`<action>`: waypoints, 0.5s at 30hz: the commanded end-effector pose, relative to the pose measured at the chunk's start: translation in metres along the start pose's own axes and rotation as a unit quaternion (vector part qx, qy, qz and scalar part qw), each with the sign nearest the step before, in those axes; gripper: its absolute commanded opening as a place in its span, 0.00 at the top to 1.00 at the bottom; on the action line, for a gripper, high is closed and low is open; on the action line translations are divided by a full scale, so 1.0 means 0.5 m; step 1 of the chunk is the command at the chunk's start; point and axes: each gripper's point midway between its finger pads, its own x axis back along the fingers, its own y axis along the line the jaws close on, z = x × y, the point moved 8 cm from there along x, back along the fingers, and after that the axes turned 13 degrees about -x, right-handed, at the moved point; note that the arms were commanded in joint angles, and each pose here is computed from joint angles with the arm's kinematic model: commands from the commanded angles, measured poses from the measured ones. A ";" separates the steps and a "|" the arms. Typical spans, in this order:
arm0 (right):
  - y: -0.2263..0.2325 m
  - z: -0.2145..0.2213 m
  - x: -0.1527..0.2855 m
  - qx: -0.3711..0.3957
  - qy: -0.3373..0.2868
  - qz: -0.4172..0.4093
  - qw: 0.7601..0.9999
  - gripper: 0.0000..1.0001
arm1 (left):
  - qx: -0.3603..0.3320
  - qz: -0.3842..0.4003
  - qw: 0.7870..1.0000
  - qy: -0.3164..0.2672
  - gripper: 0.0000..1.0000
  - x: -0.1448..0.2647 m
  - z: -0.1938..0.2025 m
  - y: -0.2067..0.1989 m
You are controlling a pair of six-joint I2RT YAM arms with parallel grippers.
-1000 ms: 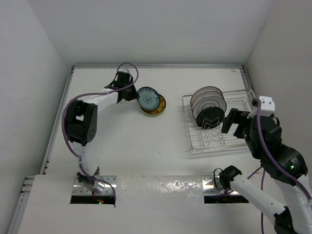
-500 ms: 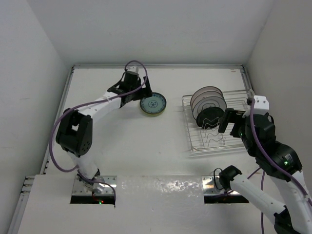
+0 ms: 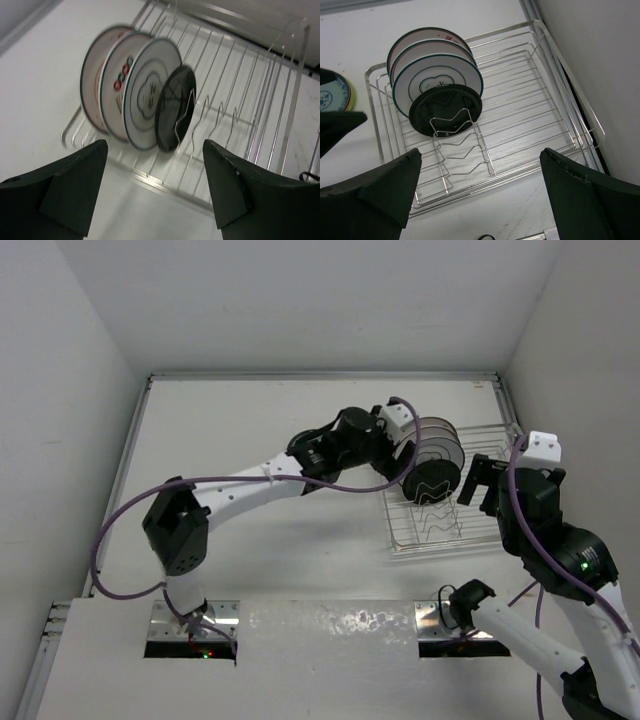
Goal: Unload the plates from the dish rack
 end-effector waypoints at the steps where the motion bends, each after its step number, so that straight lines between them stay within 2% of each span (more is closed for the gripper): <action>1: -0.008 -0.028 0.017 -0.012 -0.029 0.003 0.999 0.01 | -0.079 0.025 0.994 -0.073 0.30 -0.043 -0.085 0.018; 6: -0.011 -0.025 0.020 -0.001 -0.022 -0.002 1.000 0.01 | -0.094 0.058 0.994 -0.025 0.34 -0.149 -0.043 -0.005; 8: -0.012 -0.026 0.023 0.001 -0.022 -0.005 1.000 0.01 | -0.098 0.062 0.993 -0.017 0.34 -0.170 -0.032 -0.010; 9: -0.013 -0.027 0.024 0.001 -0.023 -0.006 1.000 0.01 | -0.101 0.060 0.993 -0.020 0.40 -0.177 -0.039 -0.009; 12: -0.016 -0.030 0.028 0.004 -0.026 -0.008 1.000 0.01 | -0.102 0.076 0.992 -0.012 0.48 -0.202 -0.013 -0.028; 15: -0.017 -0.029 0.028 0.006 -0.026 -0.008 1.000 0.01 | -0.103 0.082 0.991 -0.014 0.49 -0.213 -0.005 -0.042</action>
